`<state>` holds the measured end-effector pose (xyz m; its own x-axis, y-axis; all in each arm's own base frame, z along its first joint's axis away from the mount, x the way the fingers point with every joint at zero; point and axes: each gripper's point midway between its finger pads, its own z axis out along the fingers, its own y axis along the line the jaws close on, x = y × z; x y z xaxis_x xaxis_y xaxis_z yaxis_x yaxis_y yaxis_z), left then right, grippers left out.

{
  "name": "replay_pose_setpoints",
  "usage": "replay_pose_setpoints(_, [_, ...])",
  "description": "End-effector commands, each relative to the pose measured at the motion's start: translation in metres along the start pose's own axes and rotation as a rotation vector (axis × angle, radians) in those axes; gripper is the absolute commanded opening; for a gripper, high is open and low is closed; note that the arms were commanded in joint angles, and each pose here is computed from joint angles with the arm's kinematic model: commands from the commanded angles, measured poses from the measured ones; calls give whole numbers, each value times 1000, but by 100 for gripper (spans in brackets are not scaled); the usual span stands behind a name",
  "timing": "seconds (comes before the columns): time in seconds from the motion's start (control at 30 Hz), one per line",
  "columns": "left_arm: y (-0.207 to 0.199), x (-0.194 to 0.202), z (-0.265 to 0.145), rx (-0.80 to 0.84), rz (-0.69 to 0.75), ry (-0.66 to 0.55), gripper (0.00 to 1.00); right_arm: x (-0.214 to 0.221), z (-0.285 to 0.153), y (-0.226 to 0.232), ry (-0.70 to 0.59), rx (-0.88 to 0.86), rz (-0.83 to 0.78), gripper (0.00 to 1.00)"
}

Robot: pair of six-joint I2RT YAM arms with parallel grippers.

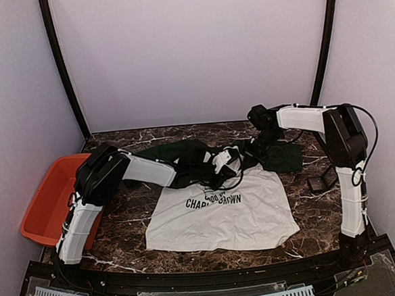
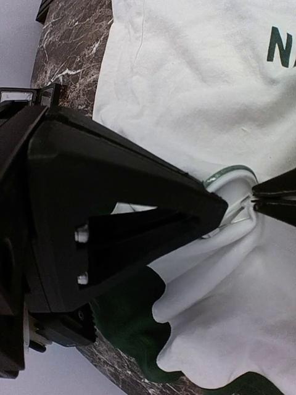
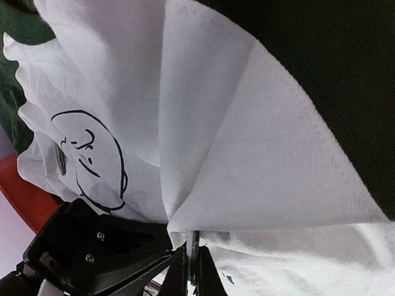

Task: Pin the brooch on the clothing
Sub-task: Cross the brooch on the flattened clothing.

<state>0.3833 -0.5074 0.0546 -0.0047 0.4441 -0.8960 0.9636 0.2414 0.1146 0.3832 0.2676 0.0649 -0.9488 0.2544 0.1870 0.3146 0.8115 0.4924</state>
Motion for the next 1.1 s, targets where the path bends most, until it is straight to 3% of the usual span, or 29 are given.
replay_pose_setpoints(0.0, [-5, -40, -14, 3, 48, -68, 1, 3, 8, 4, 13, 19, -43, 0])
replay_pose_setpoints(0.4, [-6, -36, -18, 0, 120, -27, 1, 12, 6, -5, 23, 85, -161, 0])
replay_pose_setpoints(1.07, [-21, -34, -24, 70, 147, -39, 1, 25, -1, 16, 17, 76, -342, 0])
